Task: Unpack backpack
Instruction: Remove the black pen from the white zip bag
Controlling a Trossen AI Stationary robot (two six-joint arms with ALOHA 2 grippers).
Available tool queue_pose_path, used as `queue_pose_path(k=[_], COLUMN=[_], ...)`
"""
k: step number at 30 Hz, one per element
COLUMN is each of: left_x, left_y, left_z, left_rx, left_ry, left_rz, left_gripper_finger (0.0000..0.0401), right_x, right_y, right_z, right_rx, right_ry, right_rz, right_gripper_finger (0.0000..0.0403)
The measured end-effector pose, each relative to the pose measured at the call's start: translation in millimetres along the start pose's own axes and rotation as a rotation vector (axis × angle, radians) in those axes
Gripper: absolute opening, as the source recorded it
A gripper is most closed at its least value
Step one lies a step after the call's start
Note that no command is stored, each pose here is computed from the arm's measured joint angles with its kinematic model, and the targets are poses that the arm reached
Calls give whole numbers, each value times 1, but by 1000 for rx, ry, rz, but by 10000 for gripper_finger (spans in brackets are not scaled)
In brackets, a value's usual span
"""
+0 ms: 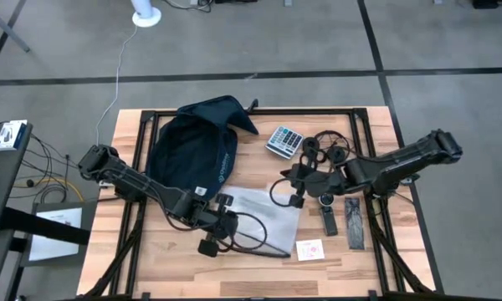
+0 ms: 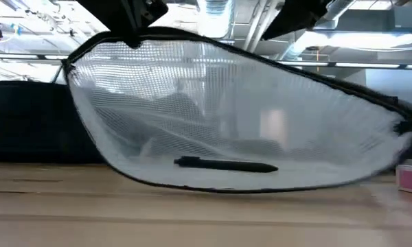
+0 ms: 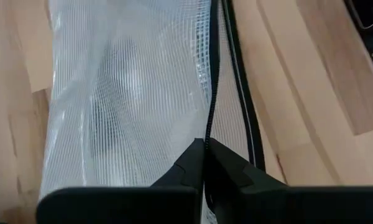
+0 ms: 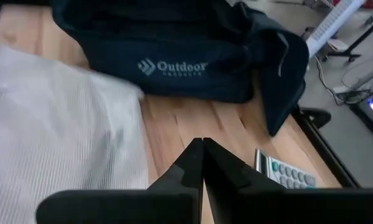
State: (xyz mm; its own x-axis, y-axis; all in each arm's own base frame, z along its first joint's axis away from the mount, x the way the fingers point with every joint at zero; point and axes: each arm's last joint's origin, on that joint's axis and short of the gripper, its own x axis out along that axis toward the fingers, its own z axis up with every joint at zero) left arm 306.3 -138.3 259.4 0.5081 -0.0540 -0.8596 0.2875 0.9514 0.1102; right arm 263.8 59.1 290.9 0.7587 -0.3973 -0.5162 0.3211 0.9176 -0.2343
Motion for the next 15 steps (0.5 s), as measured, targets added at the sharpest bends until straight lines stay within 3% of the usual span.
queue_pose_path(k=[10, 15], left_x=[2, 2], left_y=[14, 14], left_z=[11, 12], left_rx=[-114, -88], left_ry=[-104, -113], left_rz=[42, 13], left_gripper_finger=[0, 0], right_x=[16, 19], right_y=[11, 22], right_z=[-13, -19], right_rx=[24, 29], right_ry=[122, 157], right_rz=[81, 96], right_gripper_finger=[0, 0])
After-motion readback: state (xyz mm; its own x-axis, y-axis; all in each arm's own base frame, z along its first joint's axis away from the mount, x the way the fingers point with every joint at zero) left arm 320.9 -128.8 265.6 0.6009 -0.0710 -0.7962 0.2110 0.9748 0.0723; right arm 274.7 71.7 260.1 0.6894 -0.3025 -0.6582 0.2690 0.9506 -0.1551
